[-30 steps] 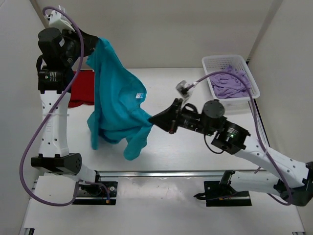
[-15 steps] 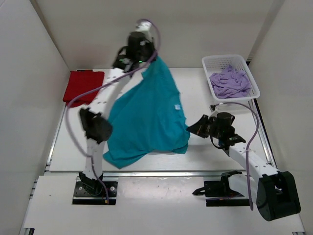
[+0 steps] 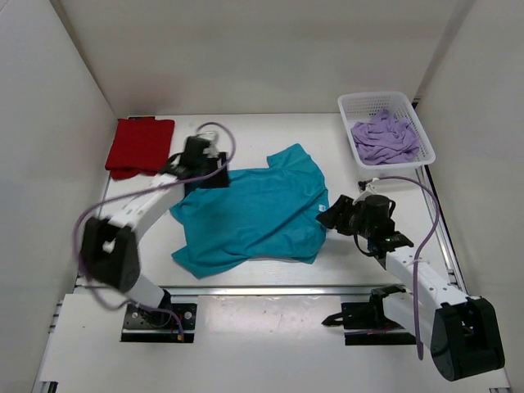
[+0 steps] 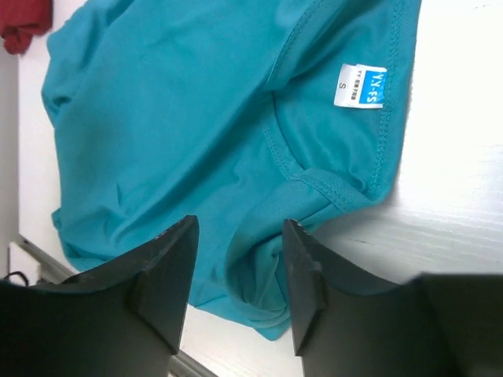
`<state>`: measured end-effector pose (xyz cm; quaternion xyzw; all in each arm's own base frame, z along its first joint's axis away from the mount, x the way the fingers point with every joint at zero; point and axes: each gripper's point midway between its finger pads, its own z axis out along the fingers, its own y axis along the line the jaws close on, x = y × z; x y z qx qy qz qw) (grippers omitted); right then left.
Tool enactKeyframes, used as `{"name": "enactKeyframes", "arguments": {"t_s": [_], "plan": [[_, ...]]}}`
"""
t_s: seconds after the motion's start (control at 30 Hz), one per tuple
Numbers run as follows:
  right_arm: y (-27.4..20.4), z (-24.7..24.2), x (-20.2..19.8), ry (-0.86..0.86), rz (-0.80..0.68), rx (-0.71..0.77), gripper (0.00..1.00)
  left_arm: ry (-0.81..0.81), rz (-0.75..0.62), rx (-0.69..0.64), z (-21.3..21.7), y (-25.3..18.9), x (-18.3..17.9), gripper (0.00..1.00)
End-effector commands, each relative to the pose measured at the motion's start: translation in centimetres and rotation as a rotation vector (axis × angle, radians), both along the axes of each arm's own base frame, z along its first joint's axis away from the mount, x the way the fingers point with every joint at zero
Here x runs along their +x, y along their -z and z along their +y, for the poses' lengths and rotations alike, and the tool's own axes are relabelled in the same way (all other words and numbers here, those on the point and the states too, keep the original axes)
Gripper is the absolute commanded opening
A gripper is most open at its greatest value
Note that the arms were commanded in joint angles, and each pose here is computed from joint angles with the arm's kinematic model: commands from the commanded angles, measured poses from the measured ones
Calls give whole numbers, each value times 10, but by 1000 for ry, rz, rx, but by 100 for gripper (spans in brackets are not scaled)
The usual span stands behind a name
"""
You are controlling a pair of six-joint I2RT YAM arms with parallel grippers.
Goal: Fold and stack the t-shirts
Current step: Flatten out the tshirt
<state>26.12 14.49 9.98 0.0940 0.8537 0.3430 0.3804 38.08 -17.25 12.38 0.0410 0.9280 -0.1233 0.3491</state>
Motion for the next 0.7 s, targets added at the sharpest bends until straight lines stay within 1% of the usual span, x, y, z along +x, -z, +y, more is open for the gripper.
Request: {"name": "enactKeyframes", "arguments": {"t_s": [0.0, 0.03, 0.07, 0.1, 0.13, 0.17, 0.2, 0.23, 0.27, 0.3, 0.33, 0.37, 0.4, 0.43, 0.47, 0.57, 0.63, 0.67], "plan": [[-9, -1, 3, 2, -77, -66, 45, -59, -162, -135, 14, -33, -20, 63], [-2, -1, -3, -5, -56, -77, 41, -56, -165, -140, 13, -33, -28, 57], [1, -3, -4, 0, -57, -77, 33, -60, -124, -139, 13, -15, -41, 55], [6, -4, -9, 0, -41, -82, 30, -70, -86, -118, 14, 5, -50, 53], [13, -6, -15, 2, -34, -91, 27, -69, -84, -111, 12, 12, -51, 52], [12, -9, -15, 18, -46, -92, 26, -75, -33, -89, 14, 34, -57, 52], [24, -13, -25, 18, -15, -104, 25, -63, -11, -102, 8, 40, -60, 52], [29, -16, -26, 31, -3, -113, 25, -61, 15, -90, 8, 53, -59, 51], [30, -19, -26, 36, -13, -121, 30, -70, 44, -79, 7, 66, -57, 52], [33, -21, -27, 37, -4, -118, 35, -91, 44, -80, 9, 68, -50, 52], [29, -20, -25, 24, -9, -111, 38, -95, 51, -78, 8, 73, -41, 52], [31, -18, -25, 10, -3, -114, 43, -104, 71, -73, 9, 83, -36, 51], [31, -16, -23, 2, 3, -111, 47, -117, 57, -91, 8, 77, -24, 49], [25, -14, -17, 11, -10, -89, 48, -133, 35, -105, 7, 73, -6, 50], [28, -13, -15, 4, 0, -101, 51, -139, 55, -101, 6, 81, -1, 50], [30, -15, 2, 50, -2, -125, 55, -167, 20, -128, -1, 71, 43, 48], [40, -13, 10, 47, 41, -123, 56, -162, -54, -151, -15, 42, 84, 49], [33, -11, 18, 49, 31, -90, 57, -156, -58, -153, -22, 37, 100, 49]]}}
